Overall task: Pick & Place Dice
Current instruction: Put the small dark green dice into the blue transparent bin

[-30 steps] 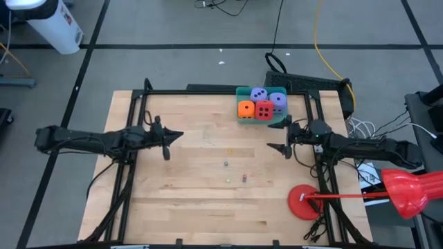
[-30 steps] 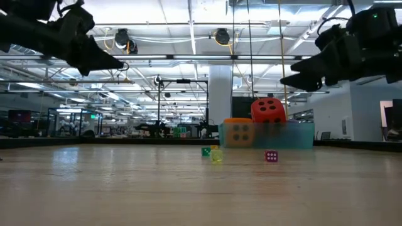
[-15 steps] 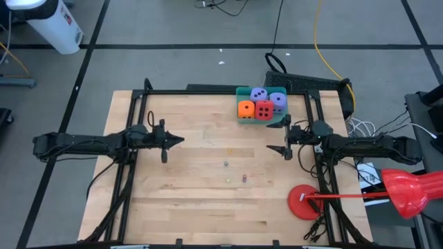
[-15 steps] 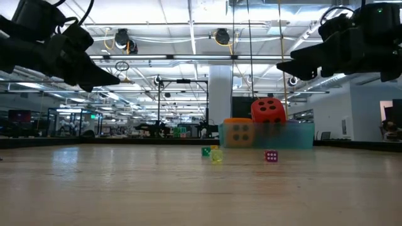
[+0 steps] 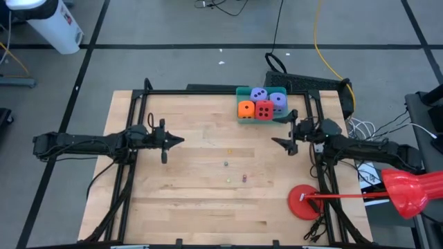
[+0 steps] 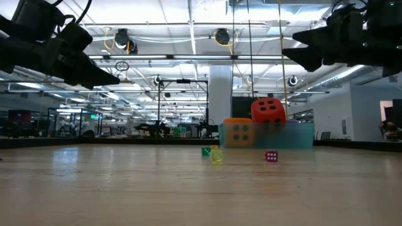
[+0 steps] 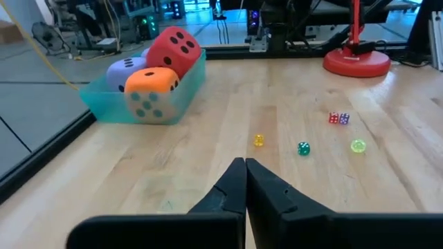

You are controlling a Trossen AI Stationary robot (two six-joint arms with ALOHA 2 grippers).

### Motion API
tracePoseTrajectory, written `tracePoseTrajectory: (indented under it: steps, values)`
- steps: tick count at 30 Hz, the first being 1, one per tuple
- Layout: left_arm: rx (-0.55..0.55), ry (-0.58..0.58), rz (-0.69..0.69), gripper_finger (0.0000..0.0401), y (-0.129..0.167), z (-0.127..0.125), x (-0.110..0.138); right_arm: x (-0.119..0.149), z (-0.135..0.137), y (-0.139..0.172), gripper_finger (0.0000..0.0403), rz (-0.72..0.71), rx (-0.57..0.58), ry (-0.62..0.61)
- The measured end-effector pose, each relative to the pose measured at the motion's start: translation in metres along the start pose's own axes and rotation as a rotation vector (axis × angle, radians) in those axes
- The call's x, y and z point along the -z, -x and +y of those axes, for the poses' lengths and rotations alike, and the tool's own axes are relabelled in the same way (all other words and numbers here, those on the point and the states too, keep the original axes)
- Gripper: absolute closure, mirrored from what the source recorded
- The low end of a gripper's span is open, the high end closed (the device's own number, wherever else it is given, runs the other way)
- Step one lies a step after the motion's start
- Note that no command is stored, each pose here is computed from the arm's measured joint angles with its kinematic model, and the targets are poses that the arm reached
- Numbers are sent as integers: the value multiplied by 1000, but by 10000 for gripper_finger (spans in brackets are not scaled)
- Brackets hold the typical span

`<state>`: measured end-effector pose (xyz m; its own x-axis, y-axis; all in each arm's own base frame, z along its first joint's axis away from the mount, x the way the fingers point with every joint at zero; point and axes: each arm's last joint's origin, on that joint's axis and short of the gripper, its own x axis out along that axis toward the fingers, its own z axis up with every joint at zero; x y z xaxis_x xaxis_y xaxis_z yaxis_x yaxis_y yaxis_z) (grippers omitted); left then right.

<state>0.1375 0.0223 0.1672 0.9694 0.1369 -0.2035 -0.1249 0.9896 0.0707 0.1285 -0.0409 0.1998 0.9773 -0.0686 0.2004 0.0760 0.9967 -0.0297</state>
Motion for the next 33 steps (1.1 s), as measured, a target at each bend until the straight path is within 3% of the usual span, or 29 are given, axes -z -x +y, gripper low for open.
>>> tracePoseTrajectory:
  steps: [4,12,14,20,22,25,29,33]
  values:
    - [-18,-16,5,380,0,1,0,1,-2,6,113,38,-11,-14]
    - [-70,-23,15,390,0,2,1,5,0,13,348,103,-1,-28]
    - [-70,-23,15,396,0,2,1,6,0,15,388,113,-1,-23]
    - [-90,73,6,388,0,3,-2,6,1,16,396,124,0,-8]
    - [-106,89,39,394,-3,3,-2,6,-1,16,401,122,54,-4]
    - [-146,114,101,396,-15,2,-3,6,-2,18,399,121,133,-4]
    - [-146,124,174,395,-33,0,-6,5,0,20,402,125,133,0]
    - [-131,149,206,396,-53,1,-8,-7,1,23,402,165,206,47]
